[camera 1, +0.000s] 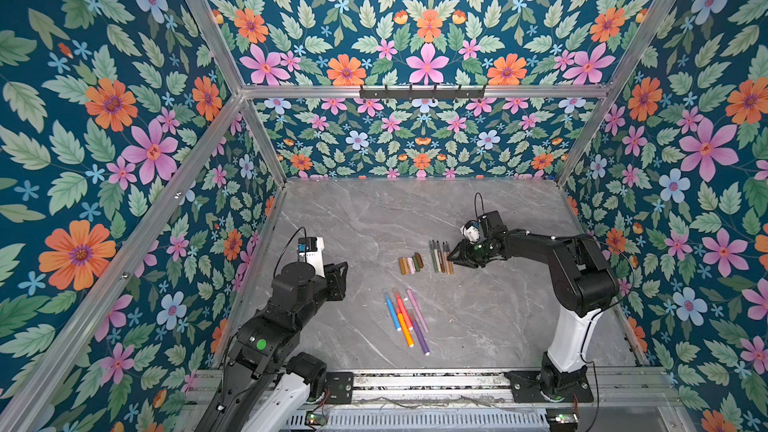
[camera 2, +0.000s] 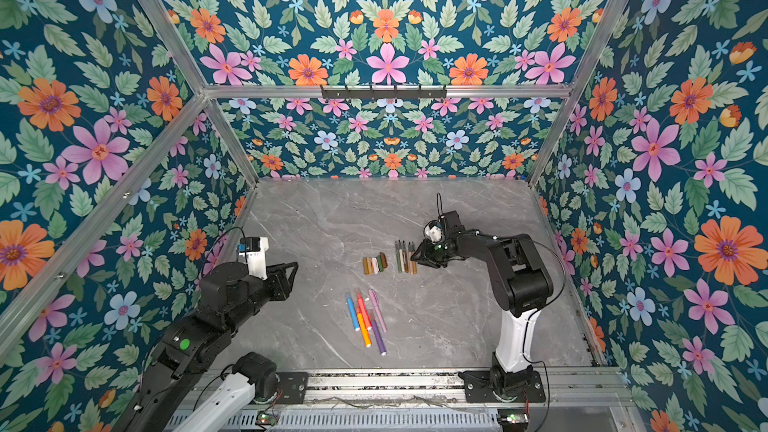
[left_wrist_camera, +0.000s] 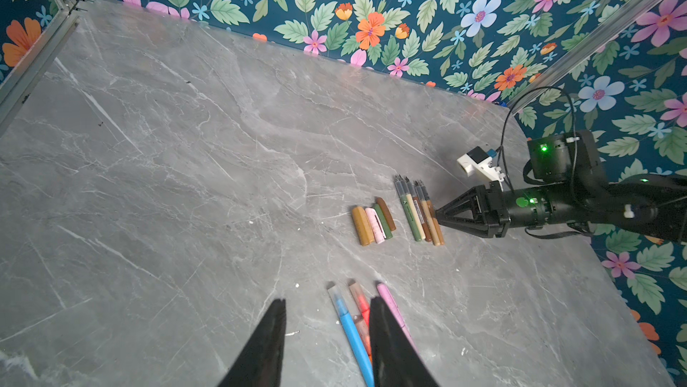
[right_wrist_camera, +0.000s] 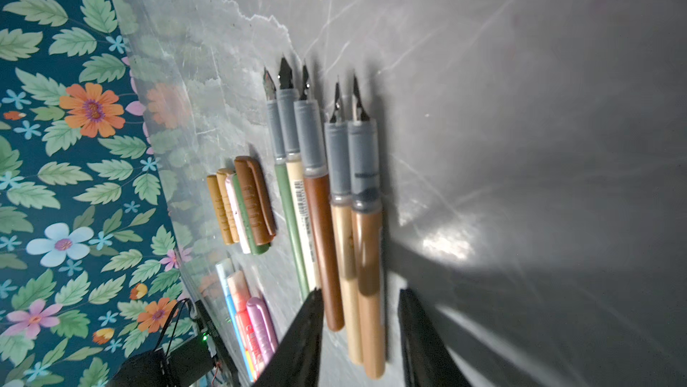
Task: Open the pen caps
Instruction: 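Carry the brown pen to the pen row with the right gripper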
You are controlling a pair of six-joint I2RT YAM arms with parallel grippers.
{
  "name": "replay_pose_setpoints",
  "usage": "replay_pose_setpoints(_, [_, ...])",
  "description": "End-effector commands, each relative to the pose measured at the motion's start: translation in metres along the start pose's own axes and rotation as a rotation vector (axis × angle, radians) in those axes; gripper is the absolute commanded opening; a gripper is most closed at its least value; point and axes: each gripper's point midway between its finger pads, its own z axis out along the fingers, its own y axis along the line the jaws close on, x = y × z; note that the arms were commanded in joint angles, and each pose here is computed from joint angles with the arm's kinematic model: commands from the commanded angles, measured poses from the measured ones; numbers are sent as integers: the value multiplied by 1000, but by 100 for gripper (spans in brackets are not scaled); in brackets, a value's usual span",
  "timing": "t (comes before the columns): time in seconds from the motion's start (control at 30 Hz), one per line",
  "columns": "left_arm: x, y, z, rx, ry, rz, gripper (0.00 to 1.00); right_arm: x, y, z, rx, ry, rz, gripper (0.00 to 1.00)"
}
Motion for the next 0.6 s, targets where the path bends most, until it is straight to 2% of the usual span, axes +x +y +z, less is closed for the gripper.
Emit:
replay_pose_setpoints(0.0, [-5, -1, -1, 5, -21, 10, 40, 6, -3, 5, -2, 30, 39, 37])
replay_pose_setpoints(0.57, [-5, -2, -1, 10, -22, 10, 40, 4, 0, 10, -19, 42, 54, 38])
